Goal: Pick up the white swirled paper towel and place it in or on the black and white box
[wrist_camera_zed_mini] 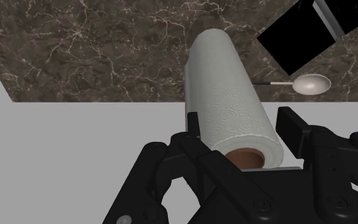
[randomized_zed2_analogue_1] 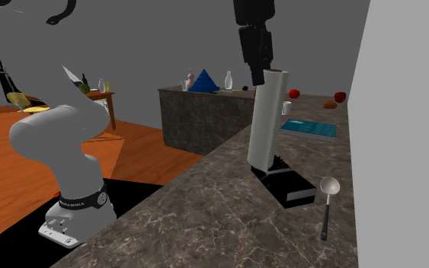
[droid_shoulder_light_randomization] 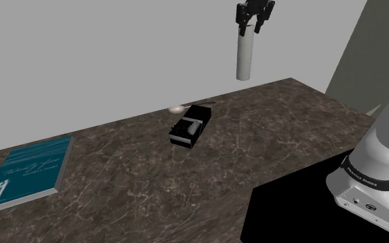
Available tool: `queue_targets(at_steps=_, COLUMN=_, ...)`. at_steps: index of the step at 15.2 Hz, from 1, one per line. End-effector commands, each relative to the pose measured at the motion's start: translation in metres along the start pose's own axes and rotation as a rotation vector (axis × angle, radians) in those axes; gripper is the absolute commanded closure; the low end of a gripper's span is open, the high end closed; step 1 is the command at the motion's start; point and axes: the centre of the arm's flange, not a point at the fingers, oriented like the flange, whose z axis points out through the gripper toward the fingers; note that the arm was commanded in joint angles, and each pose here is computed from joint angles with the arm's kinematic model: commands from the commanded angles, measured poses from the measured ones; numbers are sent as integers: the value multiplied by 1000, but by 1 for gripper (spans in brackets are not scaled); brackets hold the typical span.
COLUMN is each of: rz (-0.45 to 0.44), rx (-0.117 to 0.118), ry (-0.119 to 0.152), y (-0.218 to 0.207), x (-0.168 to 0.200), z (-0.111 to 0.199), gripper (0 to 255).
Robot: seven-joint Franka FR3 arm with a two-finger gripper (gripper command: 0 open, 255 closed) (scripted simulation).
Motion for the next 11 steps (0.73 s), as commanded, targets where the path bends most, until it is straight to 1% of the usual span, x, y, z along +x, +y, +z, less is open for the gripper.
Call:
queue_targets(at_steps=1, rz=1, rx=0, ry=0, y=-28, x=0, z=-7, gripper=255)
queue_targets(at_steps=11, rz=1, rx=0, ry=0, y=-157, x=9, z=-32, gripper=255)
